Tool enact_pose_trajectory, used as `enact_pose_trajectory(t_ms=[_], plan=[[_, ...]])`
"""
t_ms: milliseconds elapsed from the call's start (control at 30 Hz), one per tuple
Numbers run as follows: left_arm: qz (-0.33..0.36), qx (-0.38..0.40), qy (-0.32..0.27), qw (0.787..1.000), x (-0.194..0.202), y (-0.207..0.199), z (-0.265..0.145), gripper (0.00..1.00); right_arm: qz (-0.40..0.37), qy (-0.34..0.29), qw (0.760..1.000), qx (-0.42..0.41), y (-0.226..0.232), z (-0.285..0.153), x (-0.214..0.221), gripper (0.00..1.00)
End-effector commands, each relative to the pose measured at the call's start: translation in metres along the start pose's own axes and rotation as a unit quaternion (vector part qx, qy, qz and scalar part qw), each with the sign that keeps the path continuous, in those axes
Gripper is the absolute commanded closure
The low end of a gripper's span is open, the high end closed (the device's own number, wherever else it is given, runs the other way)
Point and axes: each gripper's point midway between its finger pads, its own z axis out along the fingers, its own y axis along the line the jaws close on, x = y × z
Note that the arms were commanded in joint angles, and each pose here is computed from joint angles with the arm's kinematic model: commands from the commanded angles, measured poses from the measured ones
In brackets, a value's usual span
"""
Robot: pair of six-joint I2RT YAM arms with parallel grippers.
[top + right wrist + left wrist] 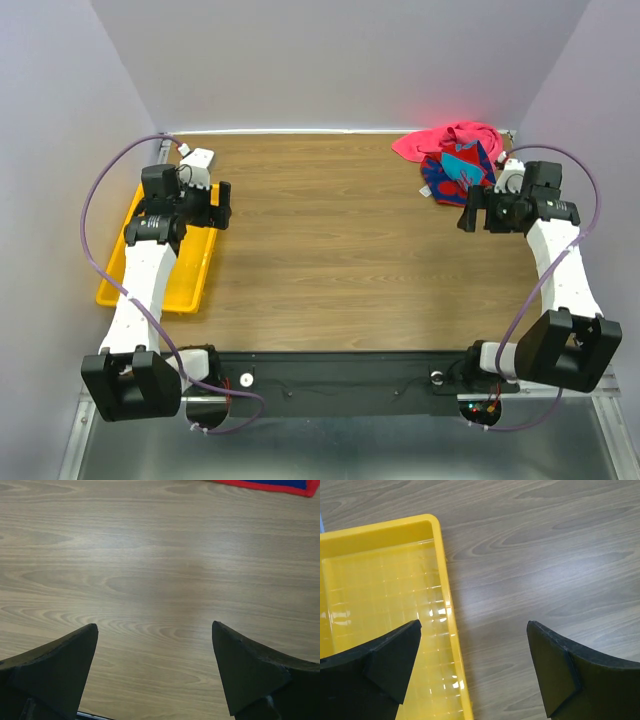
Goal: Roll the towels
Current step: Grab a towel with the right arm
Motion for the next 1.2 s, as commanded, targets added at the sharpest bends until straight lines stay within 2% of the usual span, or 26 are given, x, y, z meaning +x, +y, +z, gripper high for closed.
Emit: enact_pose_trajectory(t_ms=[0,300,400,500,633,733,967,1000,1033,1067,1167], plan=[[0.02,-0.01,-0.049,0.999,-0.038,0.005,-0.012,0.01,-0.026,-0.024,0.999,0.028,-0.013,-0.002,-0.028,0.0],[0.007,0.028,-0.064,0.998,-0.062,-0.006,-0.012,0.01,0.008,-0.016,0.997,0.078,-0.054,0.048,-0.073,0.02],[0.011,0.037,-0.07,0.997,-0.068,-0.008,-0.012,0.01,0.034,0.026,0.996,0.082,-0.074,0.095,-0.07,0.05],[0.014,0.036,-0.078,0.996,-0.073,-0.007,-0.012,0.01,0.044,0.019,0.996,0.078,-0.081,0.114,-0.088,0.07],[0.014,0.039,-0.074,0.996,-0.071,-0.007,-0.009,0.01,0.063,0.019,0.995,0.073,-0.092,0.145,-0.103,0.09],[0.012,0.04,-0.069,0.997,-0.068,-0.008,-0.006,0.01,0.085,0.035,0.993,0.078,-0.107,0.178,-0.098,0.13],[0.013,0.047,-0.057,0.997,-0.059,-0.009,0.0,0.01,0.099,0.028,0.993,0.057,-0.108,0.201,-0.109,0.22],[0.013,0.048,-0.054,0.997,-0.057,-0.009,0.001,0.01,0.101,0.029,0.993,0.053,-0.108,0.204,-0.108,0.33],[0.012,0.048,-0.051,0.997,-0.056,-0.009,0.003,0.01,0.102,0.031,0.993,0.048,-0.106,0.206,-0.107,0.39],[0.012,0.048,-0.05,0.997,-0.056,-0.008,0.004,0.01,0.101,0.032,0.993,0.044,-0.105,0.206,-0.106,0.56],[0.01,0.05,-0.049,0.997,-0.056,-0.008,0.006,0.01,0.098,0.03,0.994,0.042,-0.102,0.199,-0.107,0.82]])
